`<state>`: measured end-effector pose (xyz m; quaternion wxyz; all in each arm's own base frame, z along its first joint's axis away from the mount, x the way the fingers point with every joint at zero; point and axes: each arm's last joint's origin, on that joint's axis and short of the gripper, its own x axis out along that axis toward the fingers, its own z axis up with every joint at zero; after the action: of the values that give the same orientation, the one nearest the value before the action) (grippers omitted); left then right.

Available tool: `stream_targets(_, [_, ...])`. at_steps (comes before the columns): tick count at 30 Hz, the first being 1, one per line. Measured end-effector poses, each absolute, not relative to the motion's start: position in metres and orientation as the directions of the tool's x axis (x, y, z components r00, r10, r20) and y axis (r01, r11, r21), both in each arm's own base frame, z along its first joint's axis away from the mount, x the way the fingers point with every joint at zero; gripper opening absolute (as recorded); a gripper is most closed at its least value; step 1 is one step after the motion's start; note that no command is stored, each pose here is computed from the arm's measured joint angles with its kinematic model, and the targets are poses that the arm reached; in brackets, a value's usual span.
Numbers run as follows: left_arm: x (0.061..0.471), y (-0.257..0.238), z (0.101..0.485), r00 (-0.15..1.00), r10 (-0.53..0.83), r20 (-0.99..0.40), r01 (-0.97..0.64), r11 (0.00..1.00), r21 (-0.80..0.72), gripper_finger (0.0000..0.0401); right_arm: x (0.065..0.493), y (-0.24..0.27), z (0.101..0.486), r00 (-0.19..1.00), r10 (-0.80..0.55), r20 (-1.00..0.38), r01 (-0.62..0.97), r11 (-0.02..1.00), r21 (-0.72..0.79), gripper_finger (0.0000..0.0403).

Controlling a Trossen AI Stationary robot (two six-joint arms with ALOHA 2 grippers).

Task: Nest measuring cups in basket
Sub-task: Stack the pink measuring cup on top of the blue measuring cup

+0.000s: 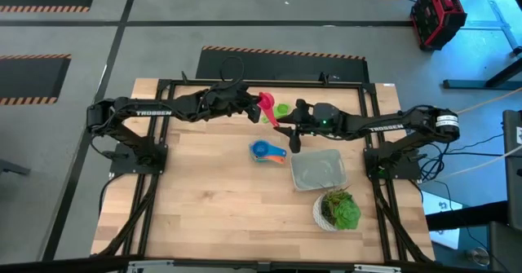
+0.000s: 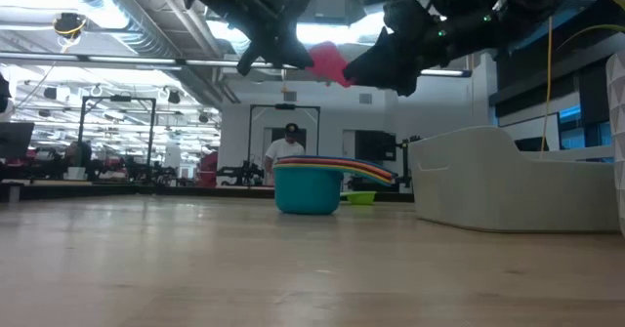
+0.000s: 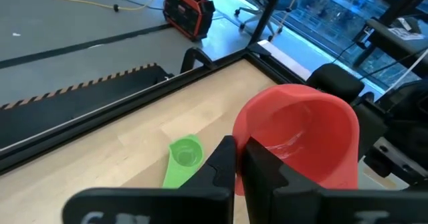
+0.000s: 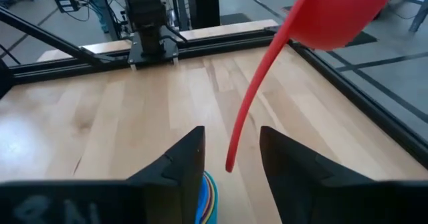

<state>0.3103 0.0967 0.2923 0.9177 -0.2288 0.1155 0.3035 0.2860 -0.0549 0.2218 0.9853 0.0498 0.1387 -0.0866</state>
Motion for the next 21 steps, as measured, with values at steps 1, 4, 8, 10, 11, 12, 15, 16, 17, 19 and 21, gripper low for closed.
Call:
stream_targets(1, [0.3103, 0.0967, 0.2924, 0.789, 0.504, -0.351, -0.61, 0.711, -0.35, 0.0003, 0.2864, -0.055, 0.2214, 0.947, -0.157, -0.281, 0.185, 0.98, 0.074, 0.0141])
stream_targets(4, [0.3103, 0.0967, 0.2923, 0.789, 0.504, -0.351, -0.61, 0.711, -0.35, 0.0003, 0.2868, -0.0551, 0.2209, 0.947, -0.157, -0.282, 0.185, 0.98, 0.074, 0.0129])
stream_targets(8, [0.3103, 0.0967, 0.2923, 0.789, 0.504, -0.351, -0.61, 0.711, -0.35, 0.0003, 0.2868, -0.0551, 0.221, 0.947, -0.157, -0.281, 0.186, 0.979, 0.079, 0.0092])
stream_targets(10, [0.3103, 0.0967, 0.2923, 0.789, 0.504, -0.351, -0.61, 0.711, -0.35, 0.0003, 0.2868, -0.0551, 0.221, 0.947, -0.157, -0.281, 0.186, 0.979, 0.079, 0.0061])
stream_targets(11, [0.3103, 0.0967, 0.2923, 0.789, 0.504, -0.351, -0.61, 0.711, -0.35, 0.0004, 0.2868, -0.0551, 0.221, 0.947, -0.157, -0.281, 0.186, 0.979, 0.078, 0.0043])
stream_targets(12, [0.3103, 0.0967, 0.2923, 0.789, 0.504, -0.351, -0.61, 0.711, -0.35, 0.0004, 0.2868, -0.0552, 0.2209, 0.946, -0.161, -0.282, 0.19, 0.979, 0.077, 0.0027])
stream_targets(15, [0.3101, 0.0968, 0.2924, 0.787, 0.508, -0.351, -0.613, 0.709, -0.348, 0.0005, 0.2866, -0.0556, 0.2207, 0.944, -0.165, -0.284, 0.194, 0.978, 0.077, 0.0013])
stream_targets(16, [0.3102, 0.0967, 0.2924, 0.789, 0.504, -0.351, -0.61, 0.711, -0.35, 0.0005, 0.2866, -0.0555, 0.2207, 0.945, -0.165, -0.284, 0.194, 0.978, 0.077, 0.0015])
stream_targets(17, [0.3102, 0.0967, 0.2924, 0.789, 0.504, -0.352, -0.61, 0.711, -0.349, 0.0005, 0.2866, -0.0554, 0.2207, 0.945, -0.164, -0.284, 0.194, 0.978, 0.08, 0.0017])
stream_targets(19, [0.3101, 0.0968, 0.2923, 0.787, 0.506, -0.352, -0.612, 0.71, -0.348, 0.0005, 0.2867, -0.0552, 0.2206, 0.945, -0.161, -0.285, 0.193, 0.977, 0.086, 0.0017])
stream_targets(21, [0.3102, 0.0967, 0.2923, 0.788, 0.505, -0.352, -0.611, 0.71, -0.349, 0.0007, 0.2867, -0.0553, 0.2207, 0.945, -0.162, -0.284, 0.194, 0.977, 0.088, 0.0012])
